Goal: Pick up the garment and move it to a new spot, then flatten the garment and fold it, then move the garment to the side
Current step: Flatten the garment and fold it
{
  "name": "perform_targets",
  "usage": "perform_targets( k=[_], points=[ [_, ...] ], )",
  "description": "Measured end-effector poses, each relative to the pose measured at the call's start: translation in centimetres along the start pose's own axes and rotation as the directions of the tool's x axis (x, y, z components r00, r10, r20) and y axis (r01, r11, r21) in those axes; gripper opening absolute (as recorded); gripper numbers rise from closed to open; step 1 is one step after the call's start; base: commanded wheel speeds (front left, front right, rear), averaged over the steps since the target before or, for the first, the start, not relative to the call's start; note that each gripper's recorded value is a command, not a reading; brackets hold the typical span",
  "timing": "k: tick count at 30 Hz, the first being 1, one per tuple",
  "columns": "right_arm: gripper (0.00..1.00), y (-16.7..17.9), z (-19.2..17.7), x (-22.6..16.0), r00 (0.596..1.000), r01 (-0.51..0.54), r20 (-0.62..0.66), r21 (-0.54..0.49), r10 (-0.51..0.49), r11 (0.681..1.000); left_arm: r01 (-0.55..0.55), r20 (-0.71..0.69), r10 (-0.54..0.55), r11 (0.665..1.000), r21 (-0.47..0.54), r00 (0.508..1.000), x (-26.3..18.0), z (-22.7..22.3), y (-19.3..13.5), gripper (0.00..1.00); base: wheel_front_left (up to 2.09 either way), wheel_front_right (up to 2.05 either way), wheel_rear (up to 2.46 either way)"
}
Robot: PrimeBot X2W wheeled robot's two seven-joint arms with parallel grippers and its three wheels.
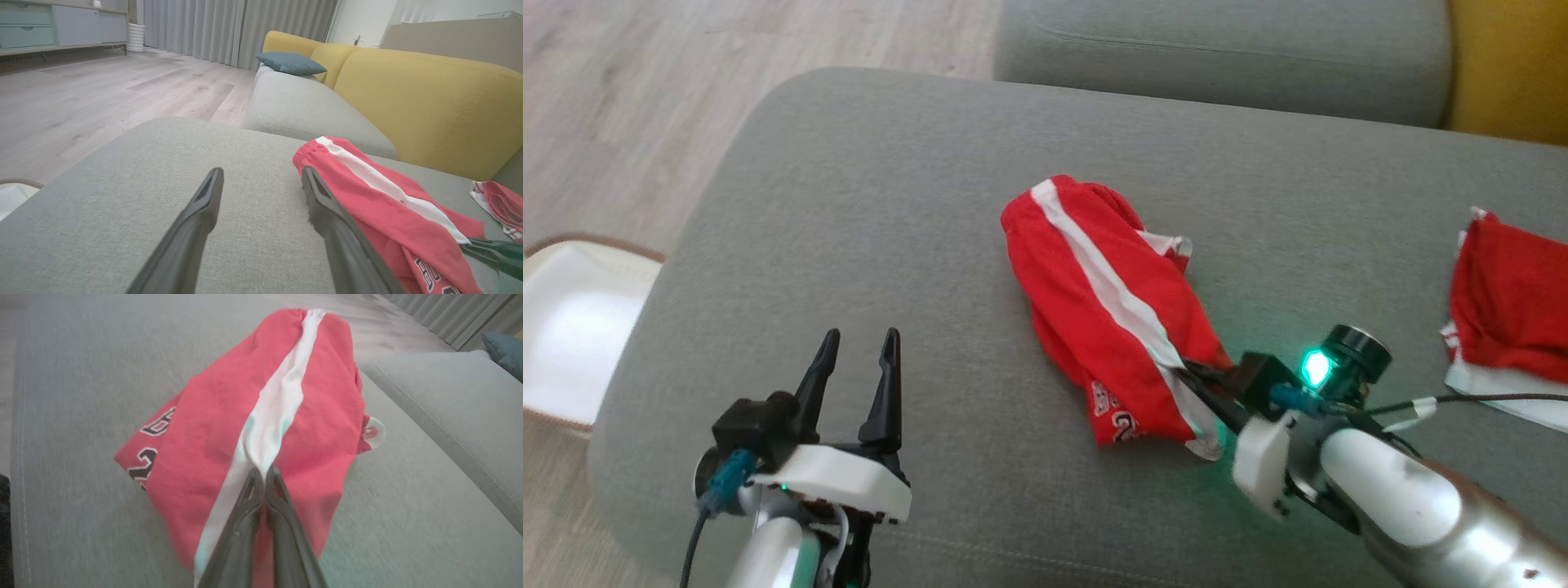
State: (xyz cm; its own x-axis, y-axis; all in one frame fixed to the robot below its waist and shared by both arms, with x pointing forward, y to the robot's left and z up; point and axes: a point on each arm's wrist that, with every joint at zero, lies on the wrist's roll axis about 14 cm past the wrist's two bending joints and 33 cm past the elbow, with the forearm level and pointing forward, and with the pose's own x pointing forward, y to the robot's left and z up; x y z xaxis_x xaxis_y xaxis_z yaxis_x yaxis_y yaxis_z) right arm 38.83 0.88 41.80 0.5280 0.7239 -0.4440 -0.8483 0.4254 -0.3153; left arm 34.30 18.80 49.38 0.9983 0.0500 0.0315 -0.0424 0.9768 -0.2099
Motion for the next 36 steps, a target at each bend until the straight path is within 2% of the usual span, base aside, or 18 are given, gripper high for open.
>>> perform_targets(
  k=[4,5,9,12,15,19,23,26,29,32,36],
  points=[
    [0.0,-0.6,-2.5,-1.9,0.998,0.006,-0.064,-0.036,-0.008,0.999,0.039,-0.01,-0.039,0.999,0.003,0.999,0.6,-0.3,-1.1,1.0,0.0,0.0,0.0],
    [1.0,-0.9,-2.9,-2.2,0.997,0.015,-0.072,-0.036,-0.018,0.999,0.047,-0.012,-0.047,0.999,0.002,0.999,0.7,-0.4,-1.4,1.0,0.0,0.0,0.0],
    [1.0,-3.1,-2.7,-3.3,0.994,0.105,-0.045,0.028,-0.104,0.994,0.076,-0.02,-0.075,0.997,0.0,0.997,1.1,-0.7,-2.3,1.0,0.0,0.0,0.0],
    [1.0,-6.4,-1.7,-4.3,0.973,0.225,0.012,0.128,-0.229,0.966,0.094,-0.024,-0.094,0.996,-0.002,0.995,1.4,-0.9,-2.9,1.0,0.0,0.0,0.0],
    [1.0,-9.8,-0.2,-5.7,0.926,0.341,0.081,0.242,-0.37,0.908,0.109,-0.017,-0.109,0.994,-0.003,0.994,1.7,-0.7,-3.4,1.0,0.0,0.0,0.0],
    [1.0,-12.8,0.9,-8.4,0.827,0.451,0.144,0.406,-0.544,0.794,0.114,0.02,-0.113,0.994,-0.004,0.993,2.3,0.5,-3.5,1.0,0.0,0.0,0.0],
    [1.0,-11.6,-0.6,-10.2,0.759,0.492,0.121,0.538,-0.64,0.684,0.125,0.062,-0.124,0.992,-0.01,0.99,2.9,1.8,-4.0,1.0,0.0,0.0,0.0],
    [1.0,-8.8,-1.9,-10.4,0.74,0.487,0.081,0.62,-0.667,0.615,0.135,0.08,-0.133,0.991,-0.017,0.988,3.1,2.3,-4.3,1.0,0.0,0.0,0.0],
    [1.0,-5.9,-2.8,-10.2,0.749,0.478,0.047,0.654,-0.661,0.587,0.144,0.078,-0.142,0.989,-0.017,0.987,3.3,2.3,-4.6,1.0,0.0,0.0,0.0],
    [1.0,-4.8,-3.4,-10.7,0.749,0.482,0.025,0.665,-0.662,0.57,0.154,0.077,-0.152,0.988,-0.019,0.985,3.4,2.2,-4.8,1.0,0.0,0.0,0.0],
    [1.0,-4.6,-3.0,-10.2,0.766,0.458,0.021,0.684,-0.643,0.568,0.151,0.07,-0.149,0.988,-0.019,0.986,3.4,2.0,-4.7,1.0,0.0,0.0,0.0]
  ],
)
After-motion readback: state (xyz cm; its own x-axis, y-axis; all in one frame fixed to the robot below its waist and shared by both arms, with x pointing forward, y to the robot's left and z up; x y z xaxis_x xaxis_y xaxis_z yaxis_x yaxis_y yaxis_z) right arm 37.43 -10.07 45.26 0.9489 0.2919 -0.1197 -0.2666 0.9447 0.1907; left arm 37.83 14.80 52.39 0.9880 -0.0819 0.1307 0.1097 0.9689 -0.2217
